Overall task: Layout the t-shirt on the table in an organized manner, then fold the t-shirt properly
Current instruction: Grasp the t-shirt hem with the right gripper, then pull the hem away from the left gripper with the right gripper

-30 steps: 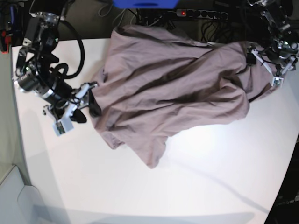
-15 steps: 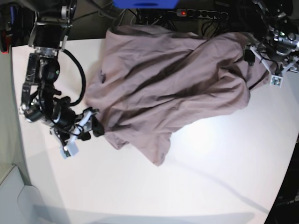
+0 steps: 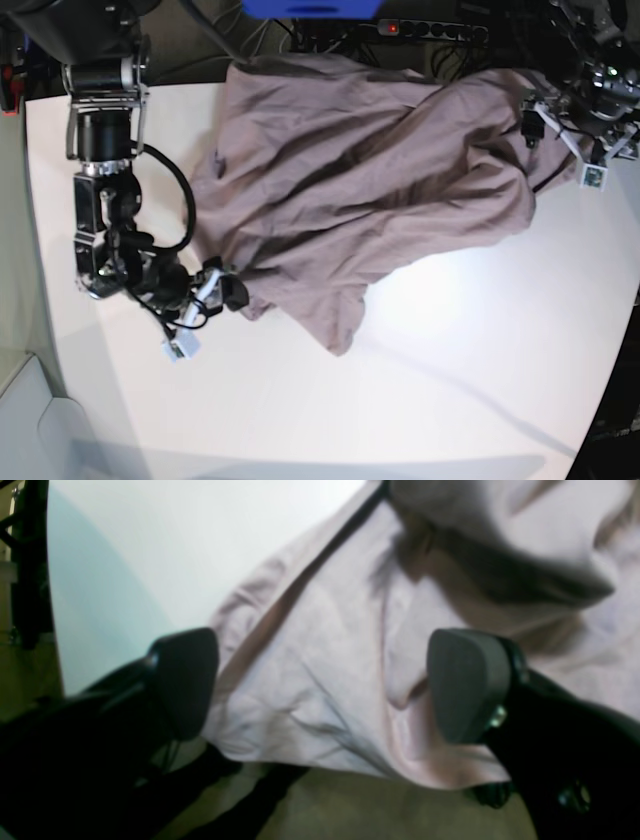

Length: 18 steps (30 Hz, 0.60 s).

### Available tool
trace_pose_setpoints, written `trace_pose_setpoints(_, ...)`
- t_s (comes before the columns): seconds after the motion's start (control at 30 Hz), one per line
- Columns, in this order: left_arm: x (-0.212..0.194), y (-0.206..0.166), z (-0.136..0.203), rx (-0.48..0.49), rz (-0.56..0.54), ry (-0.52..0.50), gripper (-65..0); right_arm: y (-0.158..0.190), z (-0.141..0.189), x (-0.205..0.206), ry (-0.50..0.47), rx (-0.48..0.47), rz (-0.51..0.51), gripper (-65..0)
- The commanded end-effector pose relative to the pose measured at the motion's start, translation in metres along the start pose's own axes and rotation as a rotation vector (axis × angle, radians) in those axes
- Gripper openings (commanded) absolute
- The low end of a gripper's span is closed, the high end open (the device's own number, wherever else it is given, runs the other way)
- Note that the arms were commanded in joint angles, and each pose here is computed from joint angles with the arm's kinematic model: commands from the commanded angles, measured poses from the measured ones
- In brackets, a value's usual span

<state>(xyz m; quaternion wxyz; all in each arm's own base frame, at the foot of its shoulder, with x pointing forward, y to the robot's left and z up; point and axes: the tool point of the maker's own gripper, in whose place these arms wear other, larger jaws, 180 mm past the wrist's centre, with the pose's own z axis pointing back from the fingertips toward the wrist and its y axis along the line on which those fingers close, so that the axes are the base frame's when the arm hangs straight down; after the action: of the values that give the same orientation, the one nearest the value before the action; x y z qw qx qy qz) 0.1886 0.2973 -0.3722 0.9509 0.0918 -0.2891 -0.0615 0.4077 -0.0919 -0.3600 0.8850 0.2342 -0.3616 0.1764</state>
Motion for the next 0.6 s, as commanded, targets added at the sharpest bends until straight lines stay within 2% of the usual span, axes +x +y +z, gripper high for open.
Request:
trace_pose_setpoints(0.0,0.001,0.003,-0.003,0.0,0.012,-0.007,0.0,0.006,0.001,0.033,-0.082,0.021,0.038,-33.3)
trace_pose_setpoints(0.1,-0.015,0.001,-0.013,-0.024,0.035,0.039,0.0,0.012,-0.008,0.035,-0.073,0.04,0.069,-33.3)
trace_pose_setpoints(0.27,-0.028,0.002,-0.023,-0.048,0.06,0.063,0.0,0.001,-0.015,0.049,-0.087,0.033,0.068,-33.3)
trace_pose_setpoints(0.57,-0.036,-0.002,-0.026,-0.06,0.073,0.073,0.0,-0.03,-0.031,0.052,-0.102,0.007,-0.052,-33.2)
